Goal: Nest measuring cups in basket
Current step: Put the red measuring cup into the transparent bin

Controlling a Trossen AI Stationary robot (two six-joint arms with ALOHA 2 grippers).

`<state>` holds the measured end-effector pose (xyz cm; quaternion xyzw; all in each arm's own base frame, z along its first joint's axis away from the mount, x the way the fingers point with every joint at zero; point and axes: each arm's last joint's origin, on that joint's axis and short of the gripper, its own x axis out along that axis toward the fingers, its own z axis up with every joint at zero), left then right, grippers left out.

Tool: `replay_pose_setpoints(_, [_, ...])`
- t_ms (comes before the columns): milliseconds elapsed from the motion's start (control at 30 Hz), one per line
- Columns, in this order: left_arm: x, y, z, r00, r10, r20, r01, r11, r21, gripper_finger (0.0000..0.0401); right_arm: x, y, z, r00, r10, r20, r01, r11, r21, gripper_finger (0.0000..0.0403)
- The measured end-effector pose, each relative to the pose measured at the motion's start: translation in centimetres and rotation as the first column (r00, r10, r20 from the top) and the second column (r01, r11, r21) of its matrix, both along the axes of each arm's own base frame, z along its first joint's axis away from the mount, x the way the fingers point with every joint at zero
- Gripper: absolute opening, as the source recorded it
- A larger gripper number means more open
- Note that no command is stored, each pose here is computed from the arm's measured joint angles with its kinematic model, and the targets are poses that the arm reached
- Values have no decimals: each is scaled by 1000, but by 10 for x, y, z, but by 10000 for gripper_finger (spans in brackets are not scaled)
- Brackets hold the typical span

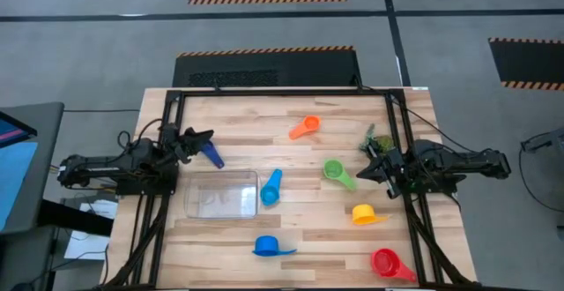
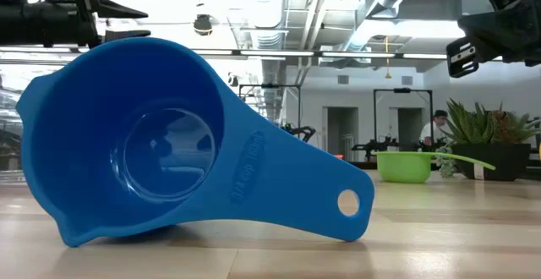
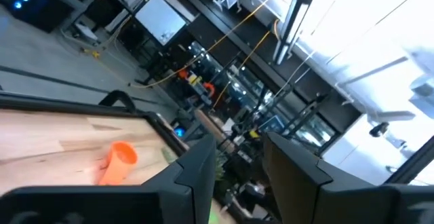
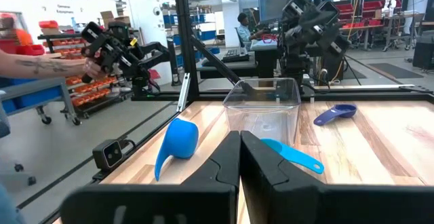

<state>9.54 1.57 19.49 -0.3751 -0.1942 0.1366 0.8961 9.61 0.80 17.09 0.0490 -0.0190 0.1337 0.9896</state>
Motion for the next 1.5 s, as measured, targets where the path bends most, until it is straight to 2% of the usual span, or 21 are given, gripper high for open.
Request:
replay_pose_setpoints(167, [2,0,3,1000,9,30,-9,1000,-14,116,0,0,0,1000,-2,5,2,1000,-4,33])
replay_pose_setpoints(367, [8,3,3,996,84,8,-84,996,3,116,0,-1,1,999,-33,21,34,999,-29,33])
replay_pose_setpoints(567, [18,3,7,995,88,51,-88,996,2,116,0,-1,3,998,-50,41,51,998,-26,33])
replay_pose_setpoints(700, [25,4,10,992,88,94,-89,996,7,116,-1,-2,10,993,-58,99,54,998,34,33])
replay_pose_setpoints(833, [31,4,16,986,82,147,-91,994,62,116,-1,-1,14,993,-42,107,23,984,174,33])
replay_pose_setpoints(1033, [44,4,48,970,115,216,-156,970,184,116,-1,-2,15,994,-66,84,36,948,318,33])
replay_pose_setpoints(1200, [65,2,92,968,38,248,-127,927,353,116,-2,-2,18,992,-70,109,31,947,321,33])
replay_pose_setpoints(1367, [99,0,131,983,-47,176,-50,859,510,116,-7,-2,32,963,-73,258,-15,946,324,33])
replay_pose_setpoints(1500, [129,1,150,994,-88,69,40,853,520,116,-13,-2,44,917,-75,391,-56,948,313,33])
